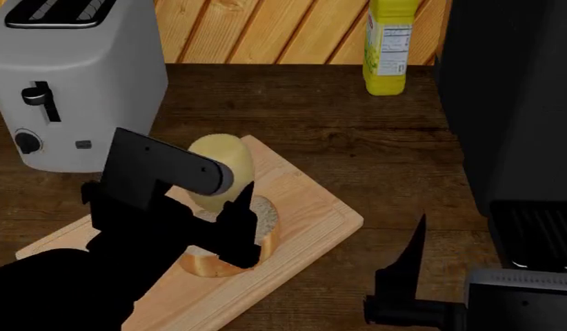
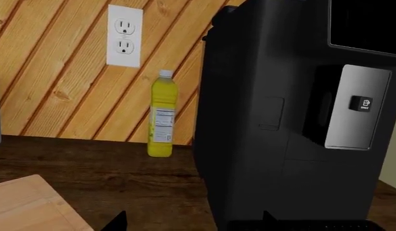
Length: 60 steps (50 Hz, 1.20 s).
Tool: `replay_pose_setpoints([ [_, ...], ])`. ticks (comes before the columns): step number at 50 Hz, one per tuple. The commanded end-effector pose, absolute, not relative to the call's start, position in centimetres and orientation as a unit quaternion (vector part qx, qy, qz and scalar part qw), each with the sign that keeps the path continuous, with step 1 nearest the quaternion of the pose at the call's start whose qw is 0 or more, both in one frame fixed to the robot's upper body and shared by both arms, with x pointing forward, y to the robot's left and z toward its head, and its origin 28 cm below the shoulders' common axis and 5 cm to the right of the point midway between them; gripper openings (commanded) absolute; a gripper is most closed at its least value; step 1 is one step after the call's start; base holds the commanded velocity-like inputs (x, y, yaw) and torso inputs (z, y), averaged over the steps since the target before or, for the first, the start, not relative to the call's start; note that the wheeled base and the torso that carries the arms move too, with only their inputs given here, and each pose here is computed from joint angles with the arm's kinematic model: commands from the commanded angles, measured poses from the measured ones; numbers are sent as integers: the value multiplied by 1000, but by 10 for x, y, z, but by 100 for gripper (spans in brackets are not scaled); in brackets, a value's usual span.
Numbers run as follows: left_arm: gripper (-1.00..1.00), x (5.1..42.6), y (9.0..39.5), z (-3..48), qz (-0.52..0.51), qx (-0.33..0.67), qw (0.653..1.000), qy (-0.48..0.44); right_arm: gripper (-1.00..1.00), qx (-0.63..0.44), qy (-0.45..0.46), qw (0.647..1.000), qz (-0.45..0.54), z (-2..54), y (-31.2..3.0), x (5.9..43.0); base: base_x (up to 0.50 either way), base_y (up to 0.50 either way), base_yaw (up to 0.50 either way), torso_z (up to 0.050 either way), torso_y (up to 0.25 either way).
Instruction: Pick up the wedge of cheese and place it on the slice of bread to prepare a simple cheese on bread dish.
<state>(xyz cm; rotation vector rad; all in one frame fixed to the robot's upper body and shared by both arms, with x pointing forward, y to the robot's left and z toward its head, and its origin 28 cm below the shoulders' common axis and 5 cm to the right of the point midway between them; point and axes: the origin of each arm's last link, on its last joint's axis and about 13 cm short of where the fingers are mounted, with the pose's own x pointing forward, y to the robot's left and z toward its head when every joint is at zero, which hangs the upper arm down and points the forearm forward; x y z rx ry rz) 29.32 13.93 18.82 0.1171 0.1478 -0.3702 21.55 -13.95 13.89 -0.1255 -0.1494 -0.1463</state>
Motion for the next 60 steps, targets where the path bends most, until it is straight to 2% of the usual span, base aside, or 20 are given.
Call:
replay_pose_setpoints([
  [1, -100, 293, 137, 186, -184, 53, 977, 89, 100, -61, -70, 993, -76, 137, -140, 215, 0, 0, 0, 0, 0],
  [60, -100, 302, 136, 166, -182, 75, 971, 135, 100, -61, -56, 994, -74, 131, -139, 215, 0, 0, 0, 0, 0],
])
